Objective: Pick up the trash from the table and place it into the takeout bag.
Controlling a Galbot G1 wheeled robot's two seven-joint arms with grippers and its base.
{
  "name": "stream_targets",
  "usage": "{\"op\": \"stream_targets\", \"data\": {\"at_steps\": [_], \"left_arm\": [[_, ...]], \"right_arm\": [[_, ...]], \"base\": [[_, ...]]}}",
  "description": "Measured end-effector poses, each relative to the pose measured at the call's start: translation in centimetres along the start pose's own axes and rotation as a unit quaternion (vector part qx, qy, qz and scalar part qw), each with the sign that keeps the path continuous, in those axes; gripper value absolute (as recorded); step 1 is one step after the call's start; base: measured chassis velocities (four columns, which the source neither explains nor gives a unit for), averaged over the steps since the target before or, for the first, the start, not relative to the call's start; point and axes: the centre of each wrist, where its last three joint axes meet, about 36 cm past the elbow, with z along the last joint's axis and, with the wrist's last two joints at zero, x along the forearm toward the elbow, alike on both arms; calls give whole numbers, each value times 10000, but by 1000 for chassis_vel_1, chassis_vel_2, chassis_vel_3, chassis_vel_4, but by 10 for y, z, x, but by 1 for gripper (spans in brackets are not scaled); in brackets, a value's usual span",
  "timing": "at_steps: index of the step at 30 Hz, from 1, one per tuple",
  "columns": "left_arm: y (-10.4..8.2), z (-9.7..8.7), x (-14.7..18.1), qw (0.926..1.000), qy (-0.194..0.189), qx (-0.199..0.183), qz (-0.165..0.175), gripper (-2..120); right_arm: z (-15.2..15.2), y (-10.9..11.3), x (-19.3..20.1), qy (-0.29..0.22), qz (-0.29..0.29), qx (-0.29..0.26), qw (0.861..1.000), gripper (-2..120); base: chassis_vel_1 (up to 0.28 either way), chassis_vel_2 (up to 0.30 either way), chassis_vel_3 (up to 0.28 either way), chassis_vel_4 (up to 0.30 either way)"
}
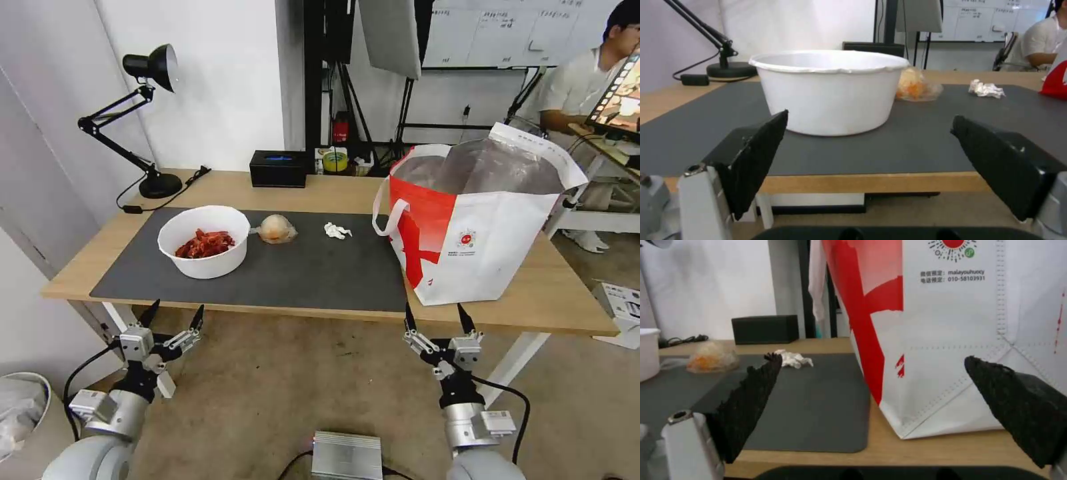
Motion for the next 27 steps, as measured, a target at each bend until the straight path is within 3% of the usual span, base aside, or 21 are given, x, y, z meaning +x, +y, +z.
{"op": "stream_targets", "data": {"at_steps": [17,27], "left_arm": [[-2,-10,0,9999,-77,-78,11,100],[-7,-10,0,9999,-71,-70,20,100]], "right_arm": [[0,9,-3,-28,-178,-161,9997,100],[-3,28,-34,-219,-633,-368,9971,100]], "base": [[0,0,0,0],[0,0,0,0]]}}
